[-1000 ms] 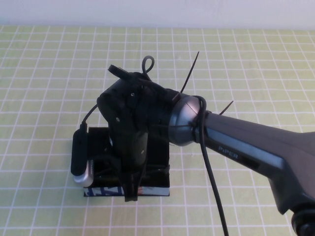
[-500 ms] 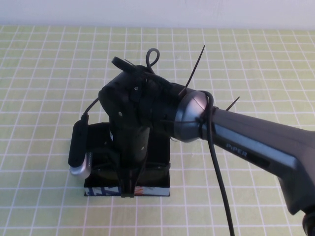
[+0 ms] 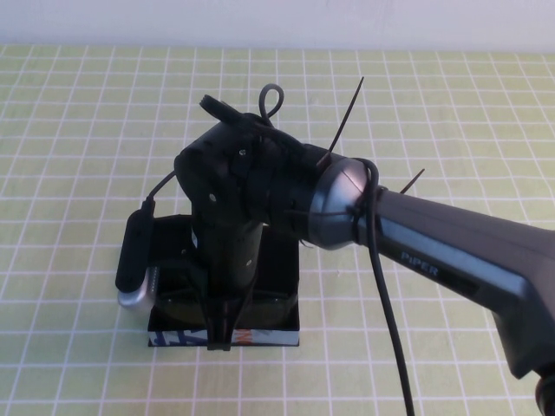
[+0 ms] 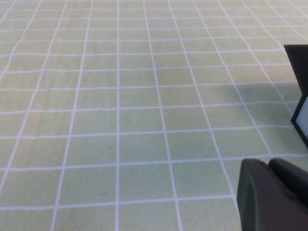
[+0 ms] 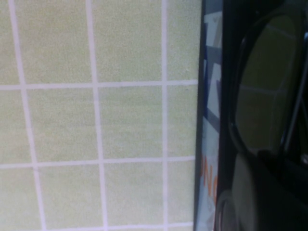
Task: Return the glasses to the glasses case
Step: Place the glasses in the glasses case
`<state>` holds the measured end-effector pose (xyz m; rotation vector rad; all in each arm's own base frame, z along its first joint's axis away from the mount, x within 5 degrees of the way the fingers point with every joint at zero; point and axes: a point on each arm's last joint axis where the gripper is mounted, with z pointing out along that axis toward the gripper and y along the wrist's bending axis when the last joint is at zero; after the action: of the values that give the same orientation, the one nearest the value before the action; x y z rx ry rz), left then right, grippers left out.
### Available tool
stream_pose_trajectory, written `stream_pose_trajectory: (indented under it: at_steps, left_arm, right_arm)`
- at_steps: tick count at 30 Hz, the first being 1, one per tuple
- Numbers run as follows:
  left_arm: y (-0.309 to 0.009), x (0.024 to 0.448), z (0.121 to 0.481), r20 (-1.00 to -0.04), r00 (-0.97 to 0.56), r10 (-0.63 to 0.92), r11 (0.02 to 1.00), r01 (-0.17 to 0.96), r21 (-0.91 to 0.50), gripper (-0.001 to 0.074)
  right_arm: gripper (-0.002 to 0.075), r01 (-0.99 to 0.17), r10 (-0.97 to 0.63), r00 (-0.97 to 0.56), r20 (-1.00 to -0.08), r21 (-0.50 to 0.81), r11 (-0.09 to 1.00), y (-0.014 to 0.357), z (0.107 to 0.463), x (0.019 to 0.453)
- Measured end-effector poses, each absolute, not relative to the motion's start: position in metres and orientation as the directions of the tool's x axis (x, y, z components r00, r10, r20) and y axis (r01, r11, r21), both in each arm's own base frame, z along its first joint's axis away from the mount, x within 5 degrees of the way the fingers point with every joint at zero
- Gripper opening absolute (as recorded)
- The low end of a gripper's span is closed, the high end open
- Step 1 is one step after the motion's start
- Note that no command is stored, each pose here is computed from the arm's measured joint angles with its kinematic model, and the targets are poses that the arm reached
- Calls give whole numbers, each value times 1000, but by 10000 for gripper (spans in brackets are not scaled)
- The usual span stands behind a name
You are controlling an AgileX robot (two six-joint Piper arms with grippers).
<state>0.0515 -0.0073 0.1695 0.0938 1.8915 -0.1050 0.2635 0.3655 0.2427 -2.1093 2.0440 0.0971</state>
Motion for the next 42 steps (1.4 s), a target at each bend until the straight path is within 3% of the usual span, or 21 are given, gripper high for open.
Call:
stream_pose_trajectory:
  at_steps: [31,42]
  left_arm:
    - [-7,52,170,-948,-317,13,993,118,-26,-4]
    - [-7,52,170,-948,-317,13,993,118,-26,-4]
  right_arm:
    - [11,-995,-980,1,-201,-94,18,369,238,274]
    - [11,-998,-985,-7,-175,-66,19,372,221,277]
